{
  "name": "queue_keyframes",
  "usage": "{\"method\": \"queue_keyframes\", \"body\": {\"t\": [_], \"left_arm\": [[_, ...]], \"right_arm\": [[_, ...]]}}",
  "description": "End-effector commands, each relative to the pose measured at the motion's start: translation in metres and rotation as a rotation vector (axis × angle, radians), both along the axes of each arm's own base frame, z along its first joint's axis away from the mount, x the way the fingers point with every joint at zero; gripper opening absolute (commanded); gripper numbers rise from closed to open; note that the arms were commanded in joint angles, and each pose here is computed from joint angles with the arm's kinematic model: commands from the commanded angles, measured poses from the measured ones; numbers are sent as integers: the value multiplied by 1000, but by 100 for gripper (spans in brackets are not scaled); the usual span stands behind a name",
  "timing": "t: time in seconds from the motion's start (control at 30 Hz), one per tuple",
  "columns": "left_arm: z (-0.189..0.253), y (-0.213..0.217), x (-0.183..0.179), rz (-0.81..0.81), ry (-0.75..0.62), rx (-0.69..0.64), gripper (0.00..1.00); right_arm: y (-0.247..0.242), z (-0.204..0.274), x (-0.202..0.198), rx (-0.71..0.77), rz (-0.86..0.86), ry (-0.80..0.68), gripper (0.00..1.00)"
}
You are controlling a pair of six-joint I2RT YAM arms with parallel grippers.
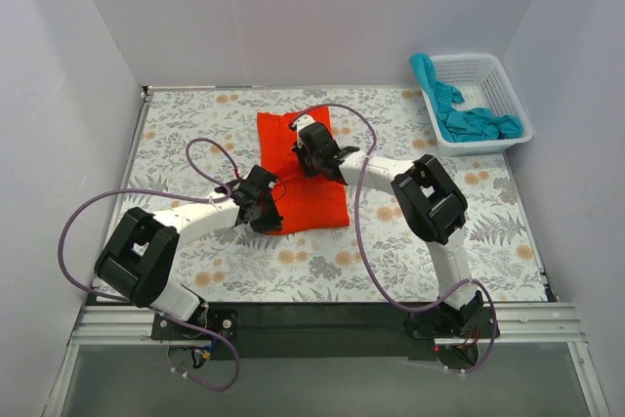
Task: Fold and stack the t-shirts
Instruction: Fold the tshirt
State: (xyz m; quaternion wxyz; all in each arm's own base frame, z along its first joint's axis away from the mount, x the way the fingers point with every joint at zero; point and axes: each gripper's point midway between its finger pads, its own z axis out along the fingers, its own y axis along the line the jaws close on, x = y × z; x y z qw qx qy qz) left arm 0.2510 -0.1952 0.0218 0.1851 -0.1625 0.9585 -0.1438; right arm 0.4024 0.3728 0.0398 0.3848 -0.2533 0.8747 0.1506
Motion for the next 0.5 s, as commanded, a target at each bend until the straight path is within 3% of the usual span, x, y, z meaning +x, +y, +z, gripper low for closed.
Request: {"method": "queue_keyframes", "body": {"t": [0.0,0.2,0.47], "left_arm": [[7,4,-12,-18,10,3,9],[16,3,-7,-14,-16,-9,11],[49,3,21,11,-146,3,22]], "right_arm": [[-2,57,50,12,-44,-199,11],[-3,96,63,33,-19,-275,18],[-13,108,11,134,60,-171,30]]}}
